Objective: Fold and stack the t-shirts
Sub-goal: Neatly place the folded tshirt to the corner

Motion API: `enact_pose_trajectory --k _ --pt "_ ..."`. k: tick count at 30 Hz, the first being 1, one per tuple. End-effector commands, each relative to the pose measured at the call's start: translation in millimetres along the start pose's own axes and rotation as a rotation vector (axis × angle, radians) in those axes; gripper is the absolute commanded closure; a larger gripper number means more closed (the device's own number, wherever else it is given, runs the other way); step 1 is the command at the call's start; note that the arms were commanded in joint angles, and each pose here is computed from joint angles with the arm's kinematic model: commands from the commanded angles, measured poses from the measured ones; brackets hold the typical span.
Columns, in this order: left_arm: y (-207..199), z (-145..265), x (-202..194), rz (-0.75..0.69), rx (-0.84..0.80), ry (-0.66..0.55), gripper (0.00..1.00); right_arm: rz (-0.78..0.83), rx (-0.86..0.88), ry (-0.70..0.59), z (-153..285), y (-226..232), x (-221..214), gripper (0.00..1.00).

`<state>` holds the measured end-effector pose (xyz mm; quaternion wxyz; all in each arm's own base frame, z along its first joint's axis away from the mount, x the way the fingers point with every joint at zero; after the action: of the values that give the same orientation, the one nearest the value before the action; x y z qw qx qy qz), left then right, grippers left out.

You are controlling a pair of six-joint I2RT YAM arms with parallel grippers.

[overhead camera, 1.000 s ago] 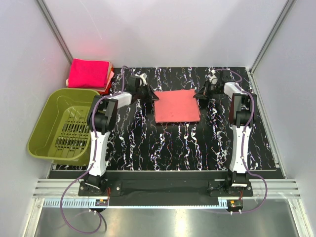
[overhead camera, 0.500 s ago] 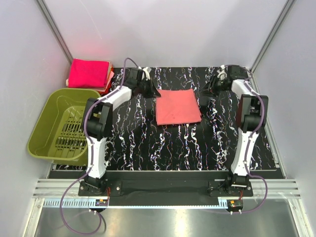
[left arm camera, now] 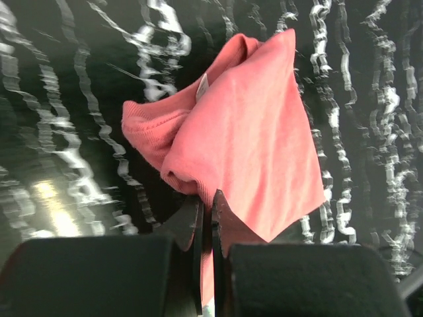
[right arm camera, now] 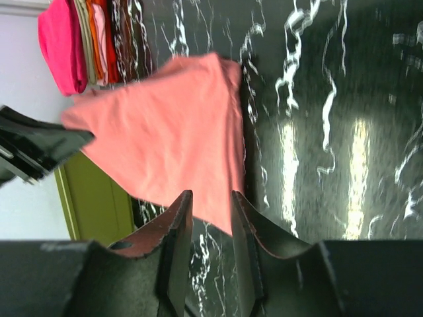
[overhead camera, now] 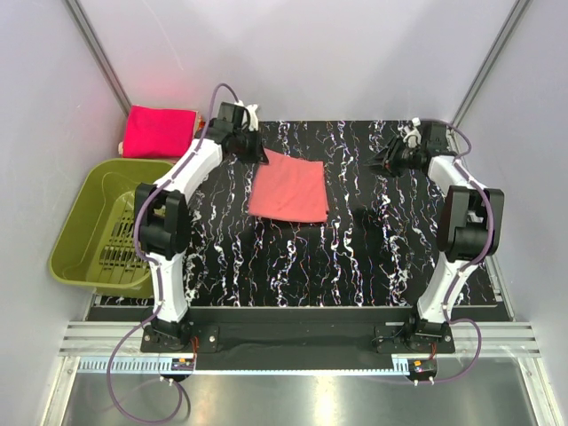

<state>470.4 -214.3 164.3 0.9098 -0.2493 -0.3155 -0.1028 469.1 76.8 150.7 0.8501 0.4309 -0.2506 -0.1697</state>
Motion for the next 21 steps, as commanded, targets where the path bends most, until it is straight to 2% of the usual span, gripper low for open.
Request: enact_pose_trajectory --k 1,6,10,18,21 --pt "13 44 48 -0.144 0.086 -0.11 1.0 0.019 0.078 -0.028 13 22 -9 0.64" --pt "32 66 69 -0.237 0.129 -0.112 1.0 0.026 0.115 -0.05 21 27 -22 0.65" --pt "49 94 87 -0.286 0.225 -0.142 1.0 0.019 0.176 -0.071 26 37 -27 0.67" --pt "96 167 141 -0.316 0.396 -0.31 1.0 0.063 0.213 -0.092 37 53 -26 0.67" --pt "115 183 156 -0.325 0.449 -0.355 1.0 0.071 0.212 -0.097 38 53 -26 0.67"
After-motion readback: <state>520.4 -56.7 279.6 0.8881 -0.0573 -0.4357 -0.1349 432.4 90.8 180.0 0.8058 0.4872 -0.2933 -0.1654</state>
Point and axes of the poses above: each gripper's point midway between its finger pads, its own z axis back along the fingers, its own y axis along the line the jaws close on, x = y × z, the point moved 2 cm from there along z, back along the fingers, and after that the axes turned 4 degrees about -z, right-handed, at the moved point
